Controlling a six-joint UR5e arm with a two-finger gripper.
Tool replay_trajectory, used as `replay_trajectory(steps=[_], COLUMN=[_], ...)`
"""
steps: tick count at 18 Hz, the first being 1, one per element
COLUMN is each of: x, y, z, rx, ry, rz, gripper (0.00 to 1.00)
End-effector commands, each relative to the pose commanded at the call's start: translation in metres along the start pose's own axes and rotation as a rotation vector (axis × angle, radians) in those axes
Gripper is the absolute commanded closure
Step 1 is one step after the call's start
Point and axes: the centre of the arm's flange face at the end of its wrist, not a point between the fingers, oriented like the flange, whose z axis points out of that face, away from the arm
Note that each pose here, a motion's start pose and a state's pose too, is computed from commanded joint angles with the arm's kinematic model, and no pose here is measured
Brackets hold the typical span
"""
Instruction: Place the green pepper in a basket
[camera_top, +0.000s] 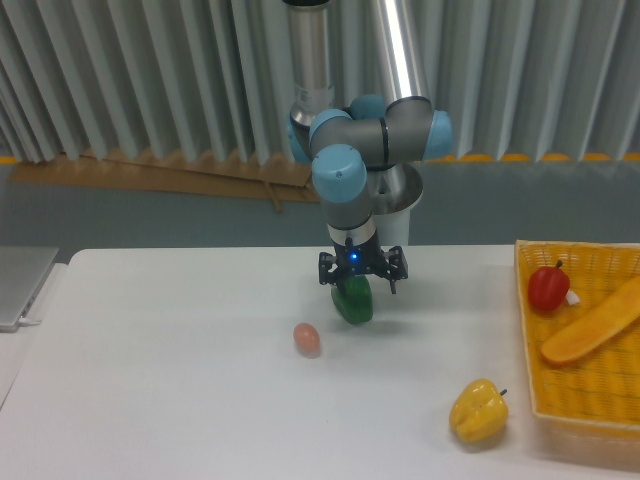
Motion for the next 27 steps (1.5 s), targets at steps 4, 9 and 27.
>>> replay_trajectory(steps=[4, 9, 27], x=[0.003, 0.01, 0.023], y=[-0.019, -0.029, -0.009], z=[-0.017, -0.01, 0.016], rx=[0.028, 0.014, -0.046], ry=[-0.014, -0.041, -0.071], rz=[0.017, 0.046, 0.069], gripper=[0.0, 0.0, 0.0])
